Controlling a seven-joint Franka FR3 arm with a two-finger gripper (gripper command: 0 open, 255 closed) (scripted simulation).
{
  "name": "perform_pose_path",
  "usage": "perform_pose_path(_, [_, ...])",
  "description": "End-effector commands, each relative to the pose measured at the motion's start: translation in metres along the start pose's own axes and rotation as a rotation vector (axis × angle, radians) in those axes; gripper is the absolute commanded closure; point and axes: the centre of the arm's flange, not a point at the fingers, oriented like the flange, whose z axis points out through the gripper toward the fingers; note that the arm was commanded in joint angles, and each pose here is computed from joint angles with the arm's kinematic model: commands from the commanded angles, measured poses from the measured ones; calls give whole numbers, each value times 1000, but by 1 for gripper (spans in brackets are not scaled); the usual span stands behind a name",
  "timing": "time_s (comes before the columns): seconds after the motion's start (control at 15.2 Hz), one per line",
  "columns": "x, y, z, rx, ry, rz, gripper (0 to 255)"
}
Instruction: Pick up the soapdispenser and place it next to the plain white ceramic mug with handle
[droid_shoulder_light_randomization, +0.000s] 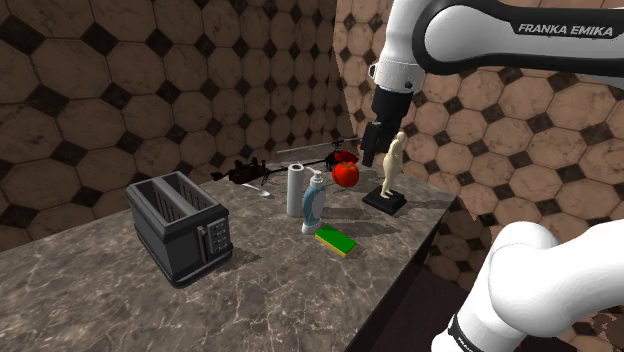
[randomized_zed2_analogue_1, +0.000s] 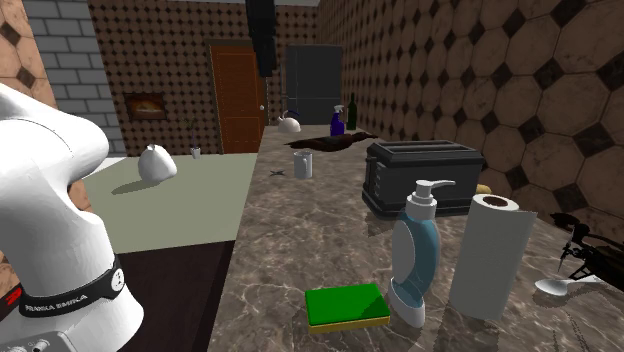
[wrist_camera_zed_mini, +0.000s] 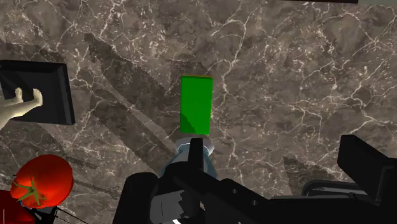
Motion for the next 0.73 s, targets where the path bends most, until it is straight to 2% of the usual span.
perform_pose_path(0.0, [0,0,0,0,0,0,0])
perform_pose_path(0.66, [100,57,77,48,-31,-90,0])
